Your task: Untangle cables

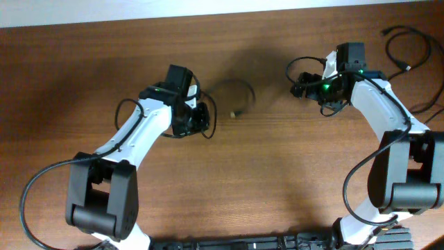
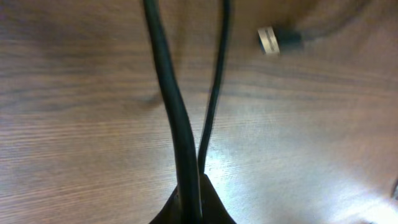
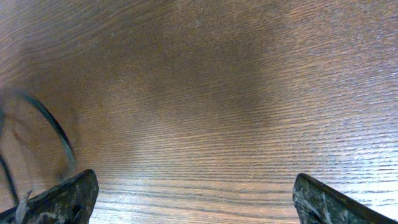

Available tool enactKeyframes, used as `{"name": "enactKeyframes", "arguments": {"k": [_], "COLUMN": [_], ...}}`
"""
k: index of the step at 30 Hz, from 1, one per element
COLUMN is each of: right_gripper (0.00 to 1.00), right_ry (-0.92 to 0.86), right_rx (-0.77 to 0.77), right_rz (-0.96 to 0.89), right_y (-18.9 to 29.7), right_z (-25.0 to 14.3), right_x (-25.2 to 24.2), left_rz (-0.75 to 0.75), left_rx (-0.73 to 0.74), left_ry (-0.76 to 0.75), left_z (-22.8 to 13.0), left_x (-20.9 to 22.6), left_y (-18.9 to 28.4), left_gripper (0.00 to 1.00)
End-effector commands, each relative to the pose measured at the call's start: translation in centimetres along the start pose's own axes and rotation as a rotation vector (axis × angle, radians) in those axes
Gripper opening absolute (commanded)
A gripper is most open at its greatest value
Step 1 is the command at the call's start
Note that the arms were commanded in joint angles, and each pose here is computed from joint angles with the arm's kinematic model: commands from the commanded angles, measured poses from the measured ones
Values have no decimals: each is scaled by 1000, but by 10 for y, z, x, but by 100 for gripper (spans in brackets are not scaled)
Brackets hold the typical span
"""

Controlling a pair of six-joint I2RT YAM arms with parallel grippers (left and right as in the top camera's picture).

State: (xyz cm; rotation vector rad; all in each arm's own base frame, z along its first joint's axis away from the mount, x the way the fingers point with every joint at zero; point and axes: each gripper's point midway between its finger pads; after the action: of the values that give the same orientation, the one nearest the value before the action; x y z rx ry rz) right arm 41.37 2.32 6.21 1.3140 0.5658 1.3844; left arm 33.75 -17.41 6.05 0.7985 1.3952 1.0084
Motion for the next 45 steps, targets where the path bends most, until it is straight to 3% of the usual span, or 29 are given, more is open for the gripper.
{"name": "enactKeyframes", "arguments": {"k": [1,2,3,4,5,9,12,16,19,21,25,30,32,36,39,45], "right_gripper": [99,99,98,99,99,98,99,99,99,99,99,98,99,99,98,98], "right_ry": [12,12,12,12,12,0,150,367,571,659,718,719,726,697,623,673], "right_rx": [-21,-21,-20,-20,-20,53,141,170,86,13,-113,-86,-32,-83,-81,-106], "right_rz": [15,15,15,15,15,0,92,214,303,265,39,16,133,164,310,195], "right_y": [9,9,8,8,8,7,2,-14,-24,-30,-37,-77,-85,-80,-76,-103], "right_z": [4,4,3,3,3,-16,-42,-79,-99,-106,-102,-106,-122,-110,-117,-137], "right_x": [6,6,6,6,6,5,41,125,197,220,217,208,224,237,268,265], "left_rz": [-38,-39,-28,6,54,424,571,622,657,652,595,530,513,445,420,411], "left_rx": [-2,7,16,7,-7,-164,-288,-362,-342,-366,-475,-816,-861,-1017,-1075,-1093], "left_ry": [-104,-101,-96,-93,-91,-83,-56,35,132,240,339,333,330,306,302,300], "left_z": [2,0,-1,1,5,32,42,47,43,37,1,-81,-141,-188,-206,-211], "left_x": [-17,-18,-17,-14,-10,16,25,42,76,100,114,98,101,97,97,97], "left_y": [12,15,18,25,33,135,193,214,231,252,308,397,411,431,437,439], "left_gripper": [18,24,50,91,99,99,99,99,99,99,99,99,99,99,99,99]}}
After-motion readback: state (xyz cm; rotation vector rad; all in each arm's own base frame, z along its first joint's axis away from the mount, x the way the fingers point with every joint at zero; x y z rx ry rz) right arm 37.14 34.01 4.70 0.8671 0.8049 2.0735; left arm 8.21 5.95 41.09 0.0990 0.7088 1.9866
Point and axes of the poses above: each gripper's point midway between its finger pads, its own y axis back along the fingers, its own x axis along the line the jaws close on, z = x × y, and after that the axes turned 1 degree about y, right-handed
